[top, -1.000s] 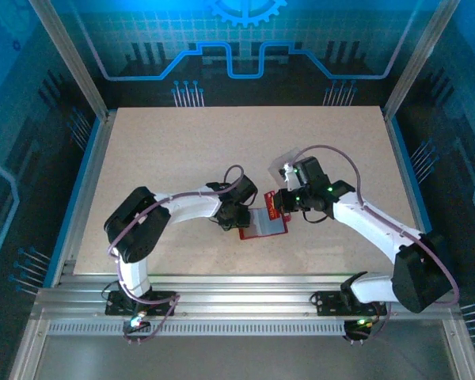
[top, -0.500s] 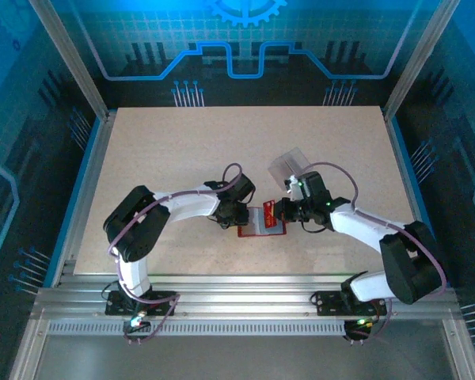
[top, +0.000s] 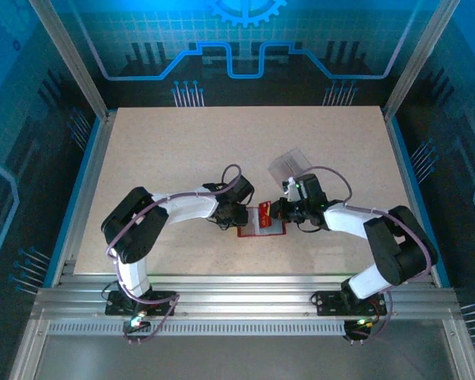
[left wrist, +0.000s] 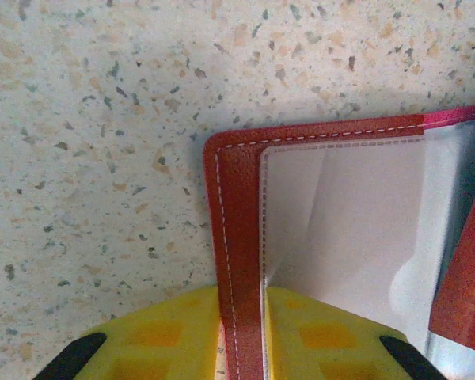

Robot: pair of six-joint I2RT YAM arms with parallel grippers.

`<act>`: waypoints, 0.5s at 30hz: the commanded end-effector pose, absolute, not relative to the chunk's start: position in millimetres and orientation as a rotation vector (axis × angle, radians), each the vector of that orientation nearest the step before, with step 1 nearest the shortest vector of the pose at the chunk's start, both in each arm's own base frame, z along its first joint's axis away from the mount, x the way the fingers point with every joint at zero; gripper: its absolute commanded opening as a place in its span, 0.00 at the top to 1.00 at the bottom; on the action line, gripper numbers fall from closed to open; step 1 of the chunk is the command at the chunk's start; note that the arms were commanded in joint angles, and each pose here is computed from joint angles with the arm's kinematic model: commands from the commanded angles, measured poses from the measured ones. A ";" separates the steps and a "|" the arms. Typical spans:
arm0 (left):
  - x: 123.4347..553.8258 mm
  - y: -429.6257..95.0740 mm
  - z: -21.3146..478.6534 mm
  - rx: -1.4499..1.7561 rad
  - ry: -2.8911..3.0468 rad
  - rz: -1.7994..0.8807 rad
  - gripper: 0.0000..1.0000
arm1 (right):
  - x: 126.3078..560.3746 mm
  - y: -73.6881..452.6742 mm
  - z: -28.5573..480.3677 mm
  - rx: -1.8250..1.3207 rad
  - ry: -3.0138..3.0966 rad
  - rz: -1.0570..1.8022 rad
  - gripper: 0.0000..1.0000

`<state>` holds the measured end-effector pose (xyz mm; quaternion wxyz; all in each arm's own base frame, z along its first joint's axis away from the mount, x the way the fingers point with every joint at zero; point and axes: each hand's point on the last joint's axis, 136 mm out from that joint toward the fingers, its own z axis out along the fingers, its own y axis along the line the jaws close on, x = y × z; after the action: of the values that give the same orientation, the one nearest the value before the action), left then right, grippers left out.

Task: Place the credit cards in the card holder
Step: Insert the credit card into the card slot.

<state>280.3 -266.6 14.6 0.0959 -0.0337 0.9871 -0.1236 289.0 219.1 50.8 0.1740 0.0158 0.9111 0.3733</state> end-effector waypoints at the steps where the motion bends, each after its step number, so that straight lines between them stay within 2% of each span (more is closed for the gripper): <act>1: 262.7 -261.6 1.6 -0.080 2.983 -0.326 0.78 | 292.8 221.7 55.7 0.054 2.550 1.114 0.99; 15: 261.9 -265.2 0.3 -0.084 2.988 -0.335 0.79 | 292.6 224.2 50.0 0.056 2.566 1.136 0.99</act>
<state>280.3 -266.5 14.5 0.0970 -0.0350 0.9871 -0.1221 291.6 225.1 52.1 0.1723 0.0163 0.9042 0.3905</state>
